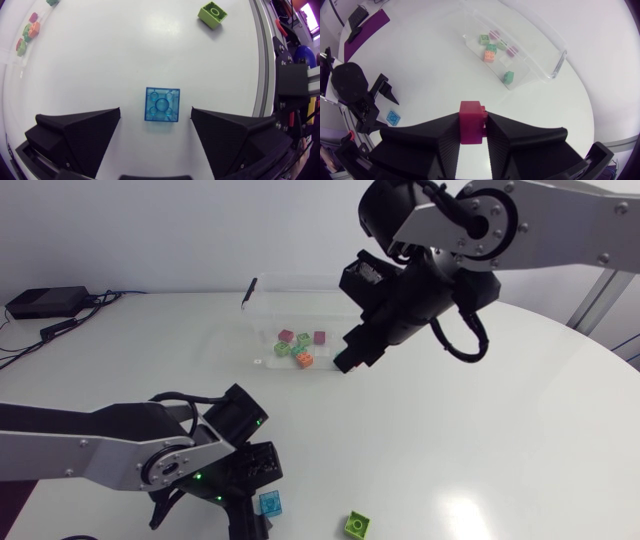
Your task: Place the duplo bricks in the container
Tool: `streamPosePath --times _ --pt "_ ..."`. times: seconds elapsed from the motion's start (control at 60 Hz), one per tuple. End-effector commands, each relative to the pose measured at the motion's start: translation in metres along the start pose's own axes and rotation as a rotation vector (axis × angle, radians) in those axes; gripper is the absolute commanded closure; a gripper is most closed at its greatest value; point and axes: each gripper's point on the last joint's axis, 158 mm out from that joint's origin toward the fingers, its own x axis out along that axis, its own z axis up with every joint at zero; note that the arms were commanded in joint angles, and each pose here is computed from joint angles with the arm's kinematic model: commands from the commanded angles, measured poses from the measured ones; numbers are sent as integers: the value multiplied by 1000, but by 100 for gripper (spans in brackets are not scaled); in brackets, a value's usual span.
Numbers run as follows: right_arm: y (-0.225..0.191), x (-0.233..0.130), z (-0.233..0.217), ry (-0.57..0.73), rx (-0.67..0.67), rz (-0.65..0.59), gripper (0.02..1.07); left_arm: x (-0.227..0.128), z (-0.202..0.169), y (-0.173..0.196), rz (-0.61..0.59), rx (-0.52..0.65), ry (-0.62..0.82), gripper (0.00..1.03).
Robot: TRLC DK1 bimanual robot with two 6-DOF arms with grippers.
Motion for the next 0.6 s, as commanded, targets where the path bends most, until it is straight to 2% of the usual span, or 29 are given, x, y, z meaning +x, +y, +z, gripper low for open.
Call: streamPosePath --times 0.0,0.117,0.2,0.317,0.45,0.583 --pt "-9 4 7 6 49 -1 88 6 2 -1 -13 -11 10 7" --pt "-18 6 19 -16 84 -1 88 10 3 1 -17 -13 17 14" --pt "-24 9 28 -34 109 -8 88 12 6 2 -16 -12 16 27" --pt "-40 13 41 -59 156 -24 88 13 11 5 -10 -10 0 70" --pt "-60 17 56 -93 204 -47 88 15 9 -1 -14 13 -3 73" --pt "-76 25 70 -124 246 -65 88 2 17 0 10 21 -50 75"
